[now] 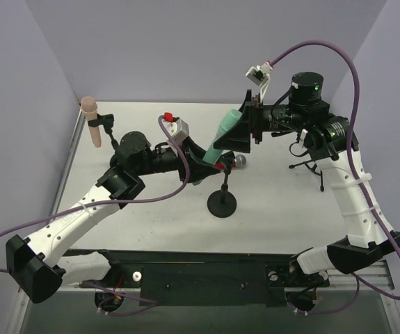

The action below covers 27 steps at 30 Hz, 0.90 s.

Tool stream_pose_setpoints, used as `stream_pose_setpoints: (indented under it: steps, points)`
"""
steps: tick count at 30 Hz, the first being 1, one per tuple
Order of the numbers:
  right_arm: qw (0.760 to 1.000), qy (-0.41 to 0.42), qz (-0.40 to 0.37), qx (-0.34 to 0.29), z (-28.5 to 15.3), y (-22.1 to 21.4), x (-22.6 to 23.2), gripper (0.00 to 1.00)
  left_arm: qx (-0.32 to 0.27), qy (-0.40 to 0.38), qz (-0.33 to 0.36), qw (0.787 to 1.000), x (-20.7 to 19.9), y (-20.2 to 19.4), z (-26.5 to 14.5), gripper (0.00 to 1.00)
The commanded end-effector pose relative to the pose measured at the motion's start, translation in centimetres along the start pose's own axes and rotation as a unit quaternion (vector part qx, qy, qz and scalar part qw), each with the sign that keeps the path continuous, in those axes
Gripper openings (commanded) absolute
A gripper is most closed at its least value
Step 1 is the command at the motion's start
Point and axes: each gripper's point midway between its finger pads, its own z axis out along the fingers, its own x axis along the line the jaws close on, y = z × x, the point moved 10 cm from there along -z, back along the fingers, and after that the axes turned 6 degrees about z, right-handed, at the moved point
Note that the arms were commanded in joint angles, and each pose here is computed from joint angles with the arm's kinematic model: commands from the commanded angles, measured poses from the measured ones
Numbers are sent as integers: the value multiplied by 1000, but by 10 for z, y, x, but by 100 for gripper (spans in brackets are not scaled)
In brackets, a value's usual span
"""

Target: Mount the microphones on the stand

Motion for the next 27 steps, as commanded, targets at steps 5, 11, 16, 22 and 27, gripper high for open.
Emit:
stream_pose_setpoints:
  steps: [5,11,16,22,27]
  points:
    - [992,-63,-104,-15,-54,-31,-21,100,1,51,95,994,-4,13,-72,0]
    - [950,-130,-255,125,-79,-96,-56,100,46,83,117,989,-11,-32,-101,0]
    - [933,-103,-298,172,-75,-106,-73,100,28,116,148,982,-13,-48,-112,0]
    - [919,-104,-307,223,-50,-101,-88,97,13,149,150,977,-10,-66,-123,0]
    - [923,-107,-304,212,-37,-82,-90,96,13,165,142,976,-9,-75,-130,0]
